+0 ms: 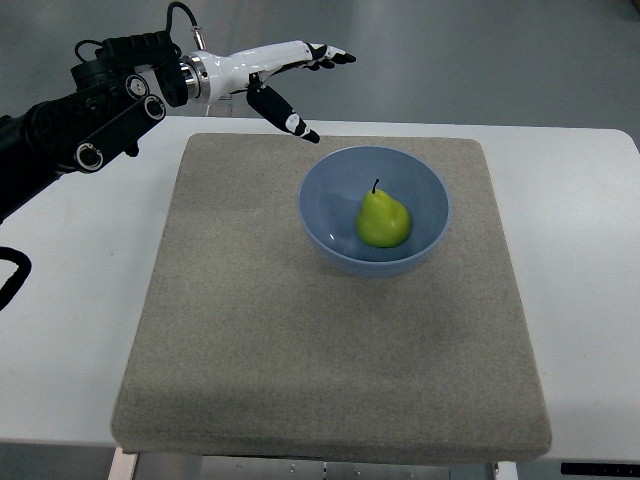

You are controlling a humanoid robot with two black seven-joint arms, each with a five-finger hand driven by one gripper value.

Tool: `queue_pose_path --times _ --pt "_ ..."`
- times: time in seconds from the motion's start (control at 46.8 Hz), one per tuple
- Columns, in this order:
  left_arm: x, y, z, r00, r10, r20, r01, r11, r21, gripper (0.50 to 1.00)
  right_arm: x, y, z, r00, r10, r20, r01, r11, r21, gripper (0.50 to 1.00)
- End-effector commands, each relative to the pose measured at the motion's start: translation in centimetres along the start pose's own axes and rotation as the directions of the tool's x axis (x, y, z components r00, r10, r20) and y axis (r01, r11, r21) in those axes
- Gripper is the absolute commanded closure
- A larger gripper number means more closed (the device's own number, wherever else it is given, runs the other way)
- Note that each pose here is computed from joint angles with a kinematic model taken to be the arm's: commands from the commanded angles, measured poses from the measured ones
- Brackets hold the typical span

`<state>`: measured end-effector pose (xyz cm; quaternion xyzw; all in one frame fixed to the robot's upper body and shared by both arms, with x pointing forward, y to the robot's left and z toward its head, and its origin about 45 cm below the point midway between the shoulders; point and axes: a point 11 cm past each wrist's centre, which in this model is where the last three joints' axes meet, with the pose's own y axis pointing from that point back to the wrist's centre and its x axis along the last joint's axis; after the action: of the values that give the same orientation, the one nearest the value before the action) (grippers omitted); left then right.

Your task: Place pear in bowl with left hand

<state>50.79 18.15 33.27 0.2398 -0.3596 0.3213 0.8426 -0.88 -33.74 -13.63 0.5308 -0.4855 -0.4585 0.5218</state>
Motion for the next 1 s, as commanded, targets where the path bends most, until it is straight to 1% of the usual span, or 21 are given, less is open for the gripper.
queue_pose_path --times 0.0,0.128,0.299,0.384,0.47,0.534,0.619,0.726,0.833,0.982 --pt "1.1 0.5 -1.2 0.997 0.074 -0.034 -0.073 0.997 0.029 0.525 0.0 0.0 0.0 1.0 0.0 0.0 0.0 1.0 0.001 0.574" --pt "2.5 1.5 -3.3 0.978 0.179 -0.106 -0.171 0.982 0.081 0.527 0.0 0.0 0.0 1.0 -0.001 0.0 0.001 1.0 0.001 0.574" --pt "3.8 3.3 -6.3 0.922 0.314 -0.228 -0.283 0.946 0.161 0.525 0.0 0.0 0.0 1.0 0.0 0.0 0.0 1.0 -0.001 0.574" --pt "4.2 3.7 -6.9 0.892 0.36 -0.274 -0.319 0.93 0.182 0.51 0.0 0.0 0.0 1.0 0.0 0.0 0.0 1.0 -0.001 0.574" --pt "4.3 3.9 -7.2 0.868 0.382 -0.316 -0.339 0.922 0.186 0.51 0.0 0.0 0.0 1.0 -0.001 0.0 0.001 1.0 -0.001 0.574" --pt "3.7 4.1 -7.8 0.84 0.399 -0.367 -0.349 0.916 0.197 0.51 0.0 0.0 0.0 1.0 0.0 0.0 0.0 1.0 0.001 0.574" --pt "3.5 4.6 -8.7 0.785 0.438 -0.438 -0.378 0.899 0.222 0.51 0.0 0.0 0.0 1.0 0.0 0.0 0.0 1.0 0.001 0.574" --pt "3.6 5.3 -10.0 0.691 0.501 -0.521 -0.413 0.865 0.284 0.51 0.0 0.0 0.0 1.0 0.0 0.0 0.0 1.0 0.001 0.574" --pt "2.9 5.9 -11.7 0.595 0.546 -0.59 -0.41 0.837 0.361 0.51 0.0 0.0 0.0 1.0 0.0 0.0 0.0 1.0 0.001 0.574" --pt "2.5 6.8 -13.2 0.455 0.595 -0.663 -0.413 0.8 0.435 0.51 0.0 0.0 0.0 1.0 0.0 0.0 0.0 1.0 -0.001 0.576"
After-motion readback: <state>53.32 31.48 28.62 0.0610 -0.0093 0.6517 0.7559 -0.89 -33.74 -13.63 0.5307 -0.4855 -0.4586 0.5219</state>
